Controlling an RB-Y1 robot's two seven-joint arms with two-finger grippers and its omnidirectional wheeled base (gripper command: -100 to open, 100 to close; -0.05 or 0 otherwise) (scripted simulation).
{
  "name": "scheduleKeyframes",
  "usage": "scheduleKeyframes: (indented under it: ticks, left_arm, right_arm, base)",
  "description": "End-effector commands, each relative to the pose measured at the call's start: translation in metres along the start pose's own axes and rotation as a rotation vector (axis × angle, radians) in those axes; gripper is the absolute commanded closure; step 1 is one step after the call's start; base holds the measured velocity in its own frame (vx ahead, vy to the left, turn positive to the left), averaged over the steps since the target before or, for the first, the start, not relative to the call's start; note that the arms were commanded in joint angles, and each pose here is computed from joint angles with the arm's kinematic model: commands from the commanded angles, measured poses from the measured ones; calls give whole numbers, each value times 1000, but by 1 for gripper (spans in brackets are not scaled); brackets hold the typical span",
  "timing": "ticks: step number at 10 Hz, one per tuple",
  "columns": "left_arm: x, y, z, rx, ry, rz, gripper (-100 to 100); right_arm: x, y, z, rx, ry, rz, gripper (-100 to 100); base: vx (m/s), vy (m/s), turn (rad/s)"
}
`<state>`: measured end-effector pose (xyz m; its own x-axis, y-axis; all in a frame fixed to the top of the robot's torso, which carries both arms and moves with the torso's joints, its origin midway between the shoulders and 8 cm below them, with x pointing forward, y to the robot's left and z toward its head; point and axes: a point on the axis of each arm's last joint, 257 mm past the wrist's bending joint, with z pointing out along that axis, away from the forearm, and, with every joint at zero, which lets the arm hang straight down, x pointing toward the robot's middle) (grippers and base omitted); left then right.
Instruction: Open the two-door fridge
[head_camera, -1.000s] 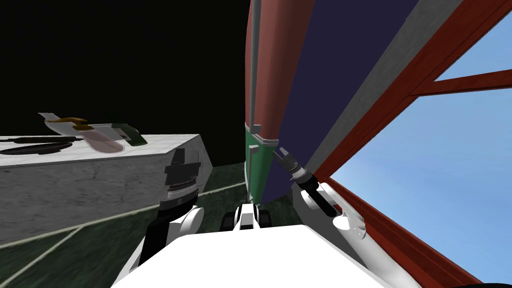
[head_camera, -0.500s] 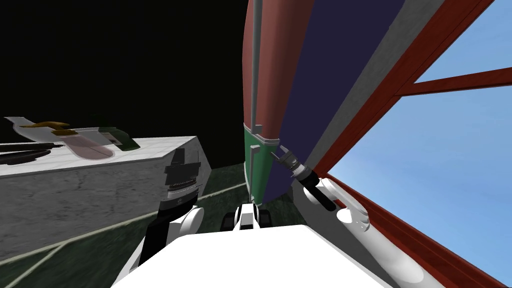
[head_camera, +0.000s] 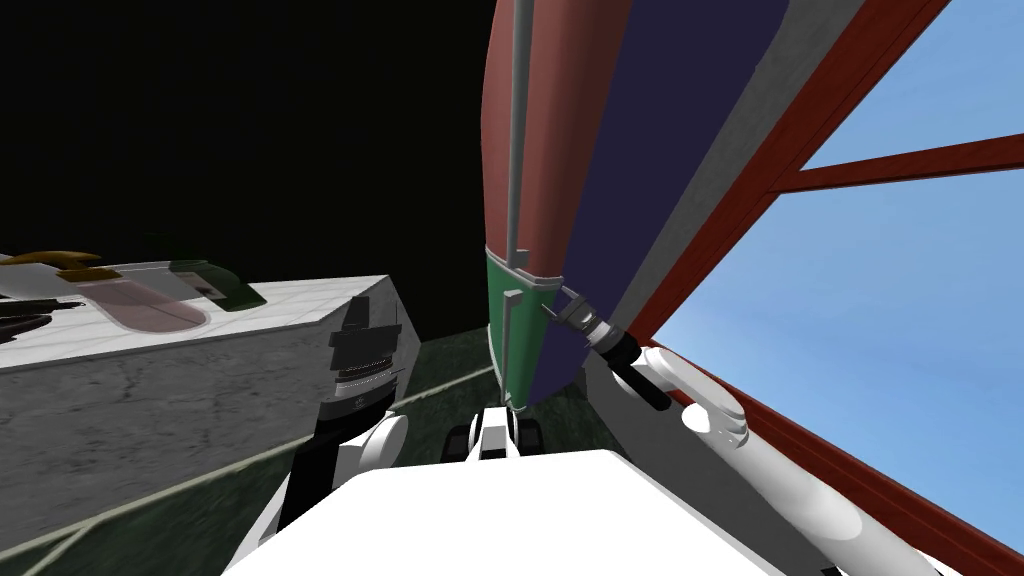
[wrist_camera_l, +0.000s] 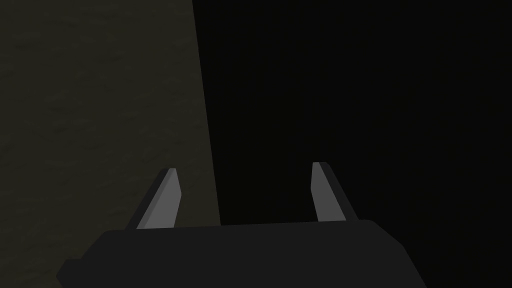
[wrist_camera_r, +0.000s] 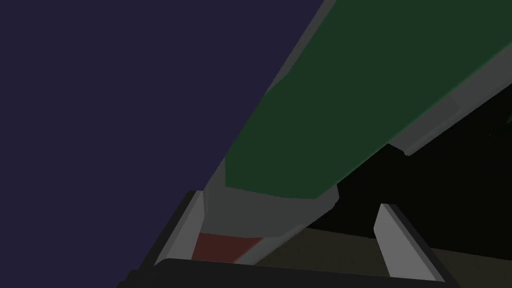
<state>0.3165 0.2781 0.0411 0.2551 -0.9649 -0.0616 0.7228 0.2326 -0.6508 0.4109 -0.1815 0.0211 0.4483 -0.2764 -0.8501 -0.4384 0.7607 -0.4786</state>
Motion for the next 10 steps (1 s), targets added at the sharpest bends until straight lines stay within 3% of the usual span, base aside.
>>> scheduleKeyframes:
  ticks: [1, 2, 3, 5, 8, 9, 10]
  left_arm:
    - [0, 0, 0, 0, 0, 0, 0]
    - [0, 0, 0, 0, 0, 0, 0]
    - [0, 0, 0, 0, 0, 0, 0]
    - [0, 0, 0, 0, 0, 0, 0]
    - [0, 0, 0, 0, 0, 0, 0]
    - [0, 0, 0, 0, 0, 0, 0]
    - [0, 0, 0, 0, 0, 0, 0]
  right_arm:
    - [-10, -14, 8, -12, 6, -222, -100]
    - [-9, -13, 8, -21, 11, -234, -100]
    - [-10, -19, 11, -24, 23, -330, -100]
    - [-10, -19, 11, -24, 23, -330, -100]
    - [-18, -38, 18, -31, 45, -598, -100]
    - [-18, -38, 18, -31, 45, -598, -100]
    - [-22, -43, 20, -32, 49, -678, -100]
  base:
    - [-5, 95, -110]
    - [-11, 85, -65]
    - [-2, 81, -61]
    - [7, 43, -19]
    - [11, 86, -95]
    - [-16, 83, -40]
    - [-25, 69, -52]
